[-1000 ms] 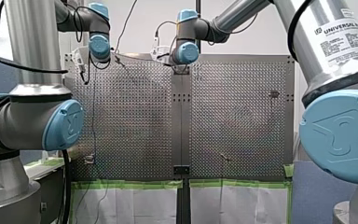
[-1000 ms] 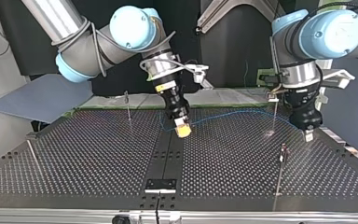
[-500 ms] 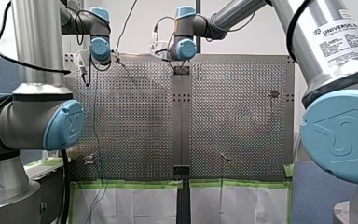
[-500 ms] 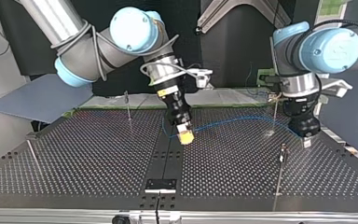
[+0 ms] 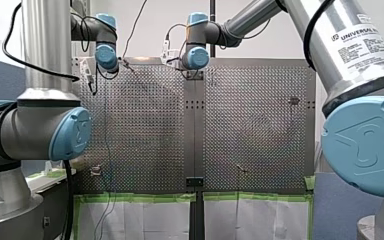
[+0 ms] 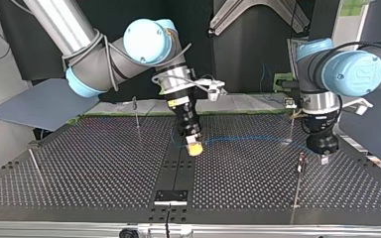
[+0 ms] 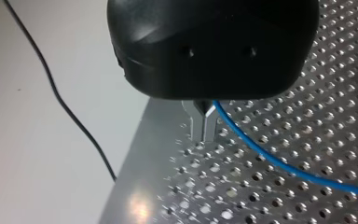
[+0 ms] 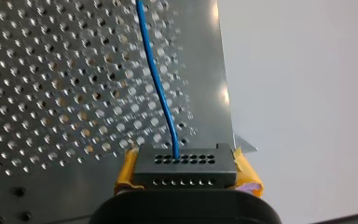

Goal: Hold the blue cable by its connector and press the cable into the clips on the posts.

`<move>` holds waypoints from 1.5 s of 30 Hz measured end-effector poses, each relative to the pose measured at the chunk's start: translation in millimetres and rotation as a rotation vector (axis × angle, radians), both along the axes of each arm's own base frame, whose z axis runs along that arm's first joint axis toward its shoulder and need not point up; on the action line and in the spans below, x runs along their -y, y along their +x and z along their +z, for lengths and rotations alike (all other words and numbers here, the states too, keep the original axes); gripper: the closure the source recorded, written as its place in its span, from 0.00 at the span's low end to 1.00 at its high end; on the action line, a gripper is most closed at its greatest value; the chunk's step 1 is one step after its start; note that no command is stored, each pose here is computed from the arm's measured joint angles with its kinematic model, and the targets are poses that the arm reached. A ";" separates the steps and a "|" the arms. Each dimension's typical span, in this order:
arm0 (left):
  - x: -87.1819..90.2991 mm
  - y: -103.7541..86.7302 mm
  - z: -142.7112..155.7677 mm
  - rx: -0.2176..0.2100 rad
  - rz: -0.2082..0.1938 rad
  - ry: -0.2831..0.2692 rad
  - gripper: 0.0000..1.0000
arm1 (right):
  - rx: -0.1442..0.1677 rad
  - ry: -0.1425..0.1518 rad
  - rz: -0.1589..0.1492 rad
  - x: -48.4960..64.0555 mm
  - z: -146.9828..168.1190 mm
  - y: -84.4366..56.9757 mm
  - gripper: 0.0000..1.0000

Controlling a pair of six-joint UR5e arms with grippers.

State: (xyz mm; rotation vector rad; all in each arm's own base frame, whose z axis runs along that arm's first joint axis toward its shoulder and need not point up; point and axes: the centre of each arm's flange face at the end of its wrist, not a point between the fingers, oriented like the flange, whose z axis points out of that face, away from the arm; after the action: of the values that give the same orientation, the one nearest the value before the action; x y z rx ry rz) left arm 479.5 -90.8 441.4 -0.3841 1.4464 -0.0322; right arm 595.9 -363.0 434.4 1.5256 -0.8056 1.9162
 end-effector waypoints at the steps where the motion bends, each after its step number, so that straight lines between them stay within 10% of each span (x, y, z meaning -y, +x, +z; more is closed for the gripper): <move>1: -0.7 1.6 -1.3 -0.003 -0.002 0.000 1.00 | 0.002 0.000 -0.008 1.6 0.9 -0.9 1.00; 45: -25.4 56.1 18.1 0.034 -0.039 -0.033 1.00 | -0.001 0.011 -0.097 65.8 -13.6 -9.7 1.00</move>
State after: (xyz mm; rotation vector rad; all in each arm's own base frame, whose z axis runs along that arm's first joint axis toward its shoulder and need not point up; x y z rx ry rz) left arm 535.6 -65.4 459.5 -0.3812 1.4208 -0.0938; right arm 586.2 -428.8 420.7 1.4661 -0.8749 1.8434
